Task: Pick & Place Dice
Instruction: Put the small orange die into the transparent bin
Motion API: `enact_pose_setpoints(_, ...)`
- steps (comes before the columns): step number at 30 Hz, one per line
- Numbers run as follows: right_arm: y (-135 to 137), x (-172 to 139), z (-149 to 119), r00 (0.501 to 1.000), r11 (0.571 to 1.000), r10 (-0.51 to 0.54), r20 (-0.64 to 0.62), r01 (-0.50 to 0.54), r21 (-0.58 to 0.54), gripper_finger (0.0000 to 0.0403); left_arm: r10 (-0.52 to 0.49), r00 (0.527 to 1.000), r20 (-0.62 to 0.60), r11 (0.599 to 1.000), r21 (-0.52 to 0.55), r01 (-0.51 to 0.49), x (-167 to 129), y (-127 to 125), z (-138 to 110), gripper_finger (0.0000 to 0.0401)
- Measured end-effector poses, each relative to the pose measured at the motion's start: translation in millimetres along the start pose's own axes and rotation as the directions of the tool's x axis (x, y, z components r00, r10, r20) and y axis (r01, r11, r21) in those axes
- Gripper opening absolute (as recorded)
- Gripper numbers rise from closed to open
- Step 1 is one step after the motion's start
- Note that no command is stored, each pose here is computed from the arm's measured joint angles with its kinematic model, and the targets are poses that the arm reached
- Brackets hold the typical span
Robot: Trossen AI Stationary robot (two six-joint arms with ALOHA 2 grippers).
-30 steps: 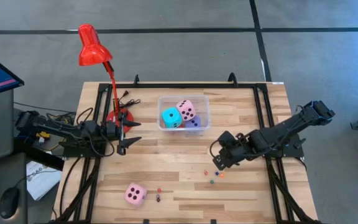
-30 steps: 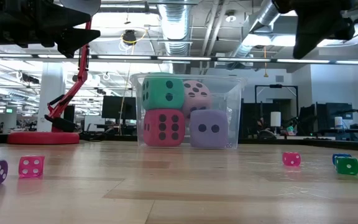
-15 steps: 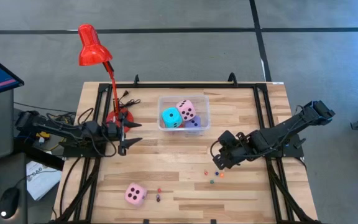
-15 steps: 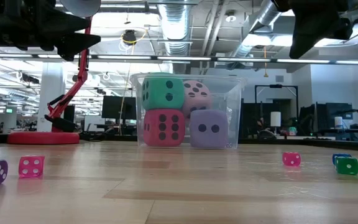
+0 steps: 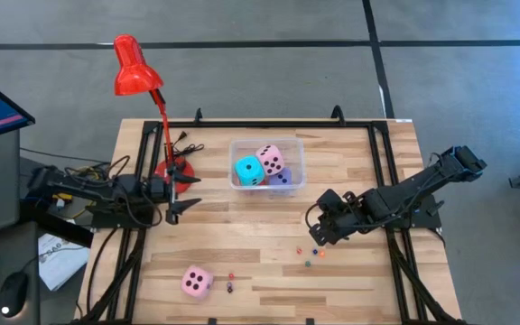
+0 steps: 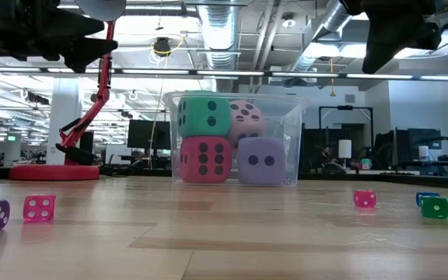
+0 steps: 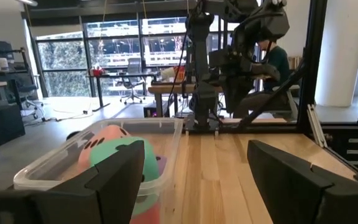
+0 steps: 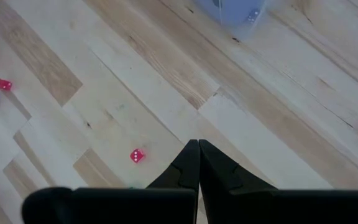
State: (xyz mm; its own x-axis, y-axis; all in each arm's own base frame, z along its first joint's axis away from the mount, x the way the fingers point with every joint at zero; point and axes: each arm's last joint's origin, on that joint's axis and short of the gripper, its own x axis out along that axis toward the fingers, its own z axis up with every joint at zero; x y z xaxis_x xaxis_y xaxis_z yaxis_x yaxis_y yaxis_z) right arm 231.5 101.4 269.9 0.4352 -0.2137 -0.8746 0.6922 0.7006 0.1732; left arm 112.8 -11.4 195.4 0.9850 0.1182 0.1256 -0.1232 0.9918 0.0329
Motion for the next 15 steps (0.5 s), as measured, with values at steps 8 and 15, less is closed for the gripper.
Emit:
enact_pose_setpoints(8,0.0,0.0,0.0,1.000,1.000,0.000,0.000,0.000,0.000,0.0000,0.000,1.000,0.003,1.000,-0.001,0.000,-7.5,2.3,0.8,0.0274)
enact_pose_setpoints(15,0.0,0.0,0.0,1.000,1.000,0.000,0.001,0.000,-0.005,0.0000,-0.004,0.998,-0.068,1.000,0.020,0.005,-7.9,1.9,-6.3,0.0274)
